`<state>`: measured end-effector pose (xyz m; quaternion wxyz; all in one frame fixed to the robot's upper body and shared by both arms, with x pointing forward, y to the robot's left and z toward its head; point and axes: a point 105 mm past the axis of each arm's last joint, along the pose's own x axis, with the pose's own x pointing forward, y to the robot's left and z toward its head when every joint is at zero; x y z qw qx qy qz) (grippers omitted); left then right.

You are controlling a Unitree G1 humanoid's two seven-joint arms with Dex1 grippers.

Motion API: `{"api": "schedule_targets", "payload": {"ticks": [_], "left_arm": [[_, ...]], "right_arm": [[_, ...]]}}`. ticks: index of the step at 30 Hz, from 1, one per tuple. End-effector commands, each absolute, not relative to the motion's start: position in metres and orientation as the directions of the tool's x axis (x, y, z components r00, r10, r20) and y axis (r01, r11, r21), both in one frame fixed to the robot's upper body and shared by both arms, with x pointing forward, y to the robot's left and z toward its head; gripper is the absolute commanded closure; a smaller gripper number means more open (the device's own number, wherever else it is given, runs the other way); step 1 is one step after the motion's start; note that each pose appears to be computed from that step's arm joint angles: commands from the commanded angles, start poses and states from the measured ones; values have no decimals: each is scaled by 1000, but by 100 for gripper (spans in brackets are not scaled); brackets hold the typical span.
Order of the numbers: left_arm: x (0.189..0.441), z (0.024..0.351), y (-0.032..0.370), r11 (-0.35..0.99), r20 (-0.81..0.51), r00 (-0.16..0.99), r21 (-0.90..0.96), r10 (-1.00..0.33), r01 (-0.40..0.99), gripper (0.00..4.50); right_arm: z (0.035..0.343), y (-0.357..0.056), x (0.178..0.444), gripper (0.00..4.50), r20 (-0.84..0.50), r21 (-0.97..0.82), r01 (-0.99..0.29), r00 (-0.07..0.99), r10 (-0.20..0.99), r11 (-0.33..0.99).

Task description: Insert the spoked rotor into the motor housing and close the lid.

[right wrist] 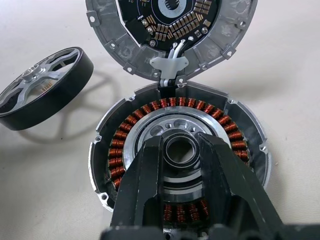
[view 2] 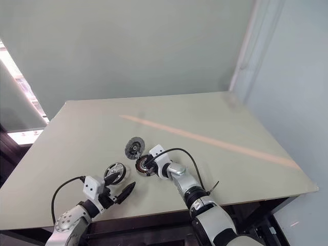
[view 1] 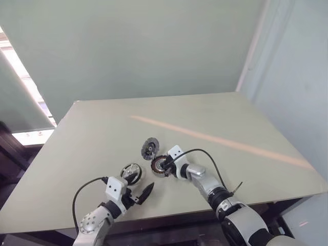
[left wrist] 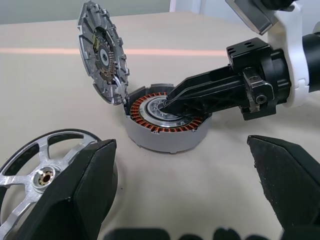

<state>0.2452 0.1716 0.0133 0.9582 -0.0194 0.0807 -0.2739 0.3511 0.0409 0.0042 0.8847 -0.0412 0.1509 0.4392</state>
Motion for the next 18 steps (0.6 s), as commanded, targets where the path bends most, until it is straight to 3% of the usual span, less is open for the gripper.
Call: {"api": "schedule_targets", "payload": {"ticks": [1, 18], "left_arm": [[248, 27, 168, 843, -100, 838, -52, -537, 535, 0], [247, 25, 169, 847, -104, 840, -55, -532, 530, 0]], "right_arm": [[37, 93, 342, 378, -200, 89, -841, 510, 836, 534], [53, 102, 338, 378, -101, 161, -852, 488, 867, 499]]}}
